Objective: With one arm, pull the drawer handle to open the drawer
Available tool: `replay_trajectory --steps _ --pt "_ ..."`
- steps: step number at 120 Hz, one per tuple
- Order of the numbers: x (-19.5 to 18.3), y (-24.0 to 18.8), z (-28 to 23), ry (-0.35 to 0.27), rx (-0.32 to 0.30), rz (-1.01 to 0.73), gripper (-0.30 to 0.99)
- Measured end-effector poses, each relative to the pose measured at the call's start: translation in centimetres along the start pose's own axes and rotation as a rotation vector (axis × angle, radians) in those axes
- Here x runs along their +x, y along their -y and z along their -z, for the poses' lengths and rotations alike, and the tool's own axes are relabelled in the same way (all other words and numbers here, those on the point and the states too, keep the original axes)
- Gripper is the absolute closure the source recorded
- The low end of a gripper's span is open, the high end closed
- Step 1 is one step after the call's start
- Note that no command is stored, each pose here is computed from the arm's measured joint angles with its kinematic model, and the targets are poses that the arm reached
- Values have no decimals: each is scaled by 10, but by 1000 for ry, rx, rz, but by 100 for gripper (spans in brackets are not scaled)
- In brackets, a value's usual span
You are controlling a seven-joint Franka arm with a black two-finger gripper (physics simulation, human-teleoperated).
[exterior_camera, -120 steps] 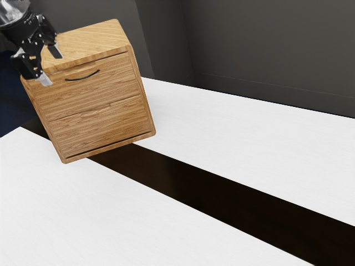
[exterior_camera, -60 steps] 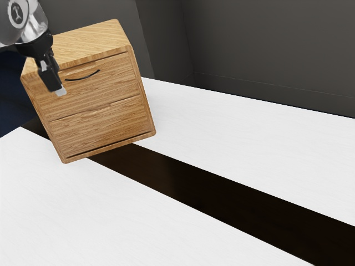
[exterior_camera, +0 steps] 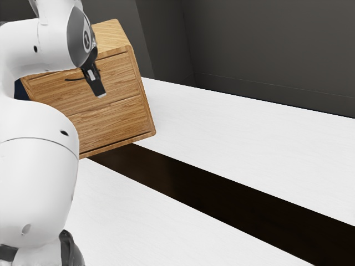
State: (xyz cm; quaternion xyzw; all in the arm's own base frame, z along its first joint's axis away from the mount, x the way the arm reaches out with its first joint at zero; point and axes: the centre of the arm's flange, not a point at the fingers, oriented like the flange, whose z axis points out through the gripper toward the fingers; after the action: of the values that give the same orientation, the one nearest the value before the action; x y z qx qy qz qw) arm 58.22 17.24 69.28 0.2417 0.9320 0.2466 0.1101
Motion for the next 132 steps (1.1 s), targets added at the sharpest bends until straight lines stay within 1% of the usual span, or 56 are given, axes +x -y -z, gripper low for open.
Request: replay_trajectory --steps 19,29,57,92,119,132 --pt "23 -20 -15 -19 -32 13 7" --pt "30 -30 -24 -17 -52 8 7" --pt "26 -38 -52 2 -75 -30 9" --pt "41 -56 -67 -13 -132 -43 10" --pt "41 -57 -82 -18 -141 -66 12" --pt "42 -56 -86 -9 -138 -69 15"
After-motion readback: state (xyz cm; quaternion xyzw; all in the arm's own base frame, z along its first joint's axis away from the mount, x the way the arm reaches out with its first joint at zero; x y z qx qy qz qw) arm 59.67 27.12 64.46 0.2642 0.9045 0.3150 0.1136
